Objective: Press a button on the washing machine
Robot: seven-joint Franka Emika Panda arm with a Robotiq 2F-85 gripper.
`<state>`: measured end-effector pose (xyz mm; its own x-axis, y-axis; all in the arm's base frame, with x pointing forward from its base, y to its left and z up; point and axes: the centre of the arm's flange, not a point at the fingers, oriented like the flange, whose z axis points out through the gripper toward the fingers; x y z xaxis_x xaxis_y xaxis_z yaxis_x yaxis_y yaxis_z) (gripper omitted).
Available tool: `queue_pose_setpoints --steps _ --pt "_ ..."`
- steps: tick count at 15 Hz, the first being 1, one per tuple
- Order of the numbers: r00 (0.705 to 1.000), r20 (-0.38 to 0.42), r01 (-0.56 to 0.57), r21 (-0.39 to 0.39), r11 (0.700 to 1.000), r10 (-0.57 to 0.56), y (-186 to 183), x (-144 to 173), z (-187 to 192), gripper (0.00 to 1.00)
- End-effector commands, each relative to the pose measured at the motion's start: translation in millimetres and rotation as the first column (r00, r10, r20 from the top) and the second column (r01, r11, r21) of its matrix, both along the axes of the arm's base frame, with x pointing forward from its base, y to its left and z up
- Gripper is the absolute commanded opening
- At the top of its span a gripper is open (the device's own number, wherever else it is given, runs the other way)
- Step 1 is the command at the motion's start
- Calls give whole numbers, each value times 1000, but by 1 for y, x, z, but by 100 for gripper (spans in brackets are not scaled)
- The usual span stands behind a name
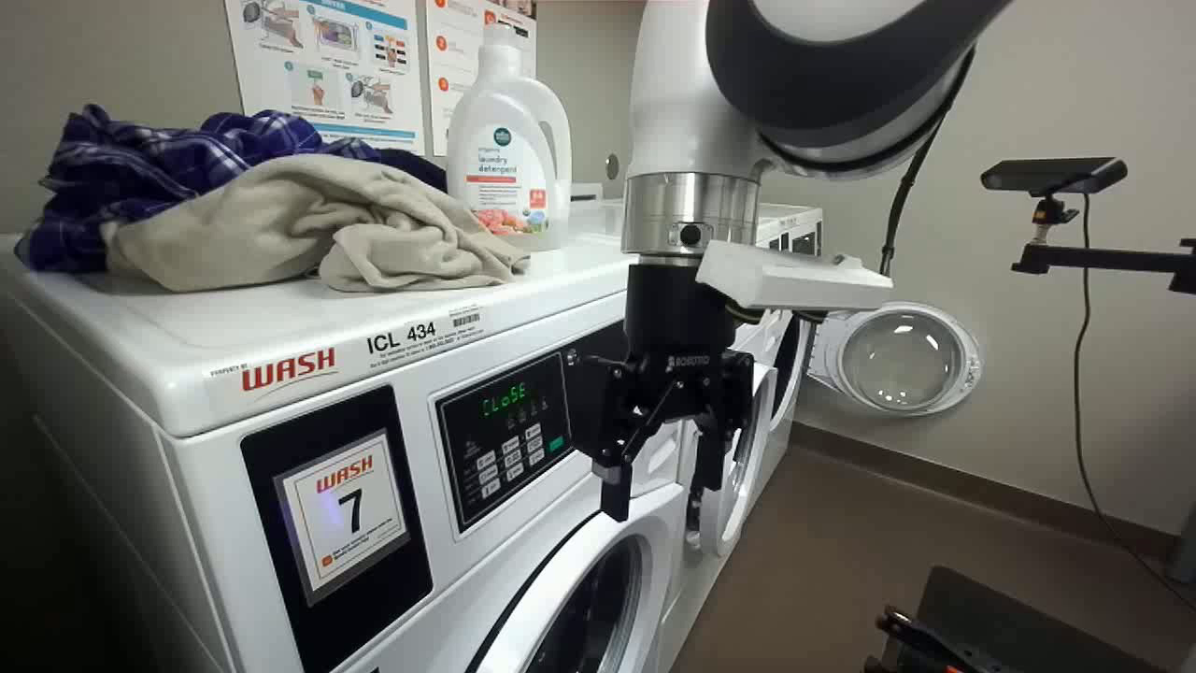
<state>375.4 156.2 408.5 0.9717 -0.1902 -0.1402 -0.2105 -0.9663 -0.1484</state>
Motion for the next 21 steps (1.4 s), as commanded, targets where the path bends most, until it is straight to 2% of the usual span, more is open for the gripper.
queue_pose_setpoints --steps 1,7,15,21 --pt "1000 0 0 0 1000 0 0 0 0 100" --pt "1000 11 9 -4 1000 -9 -2 3 0 100" --pt "971 238 40 -91 995 -17 -24 29 -25 100" --pt "934 356 40 -125 991 7 -30 31 -44 100"
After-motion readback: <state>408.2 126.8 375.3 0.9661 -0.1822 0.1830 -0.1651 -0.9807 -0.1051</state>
